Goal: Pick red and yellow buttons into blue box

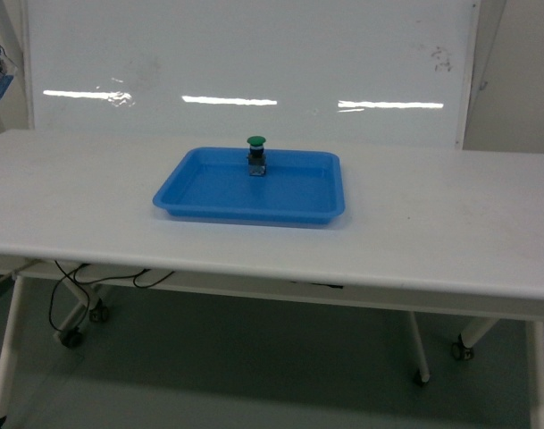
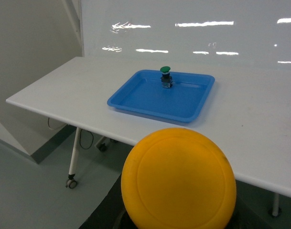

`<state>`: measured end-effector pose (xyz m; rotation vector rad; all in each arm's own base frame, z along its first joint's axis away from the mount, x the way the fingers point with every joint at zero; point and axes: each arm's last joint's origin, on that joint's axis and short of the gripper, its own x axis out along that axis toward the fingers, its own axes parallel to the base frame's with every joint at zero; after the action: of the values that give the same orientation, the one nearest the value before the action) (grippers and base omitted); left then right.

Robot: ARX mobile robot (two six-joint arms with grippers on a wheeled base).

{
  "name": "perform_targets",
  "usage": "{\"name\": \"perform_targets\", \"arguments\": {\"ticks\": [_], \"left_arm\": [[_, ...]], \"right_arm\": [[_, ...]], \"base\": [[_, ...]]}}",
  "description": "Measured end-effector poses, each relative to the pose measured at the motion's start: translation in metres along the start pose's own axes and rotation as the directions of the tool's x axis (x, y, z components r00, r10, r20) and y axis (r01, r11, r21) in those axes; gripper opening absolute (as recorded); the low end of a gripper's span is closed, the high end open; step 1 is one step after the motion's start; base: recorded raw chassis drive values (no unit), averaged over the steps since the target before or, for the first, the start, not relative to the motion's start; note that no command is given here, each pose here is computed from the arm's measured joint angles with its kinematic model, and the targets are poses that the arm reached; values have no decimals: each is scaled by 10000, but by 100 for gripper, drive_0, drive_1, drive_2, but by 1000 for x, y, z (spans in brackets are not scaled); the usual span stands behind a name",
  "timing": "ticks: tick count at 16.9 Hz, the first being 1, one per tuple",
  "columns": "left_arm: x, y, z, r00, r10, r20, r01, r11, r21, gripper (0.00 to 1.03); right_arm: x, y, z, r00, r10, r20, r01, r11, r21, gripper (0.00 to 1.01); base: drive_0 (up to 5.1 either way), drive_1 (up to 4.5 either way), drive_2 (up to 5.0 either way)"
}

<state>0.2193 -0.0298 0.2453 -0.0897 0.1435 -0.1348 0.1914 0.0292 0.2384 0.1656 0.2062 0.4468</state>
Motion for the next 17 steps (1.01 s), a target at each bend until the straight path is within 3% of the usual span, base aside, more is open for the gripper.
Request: {"name": "perform_targets", "arguments": {"ticks": [17], "left_arm": [[0, 0, 0, 10000, -37, -15, 37, 10000, 1, 24]], "right_arm": [[0, 0, 0, 10000, -39, -1, 39, 10000, 3, 26]], "base": [[482, -225, -225]]}}
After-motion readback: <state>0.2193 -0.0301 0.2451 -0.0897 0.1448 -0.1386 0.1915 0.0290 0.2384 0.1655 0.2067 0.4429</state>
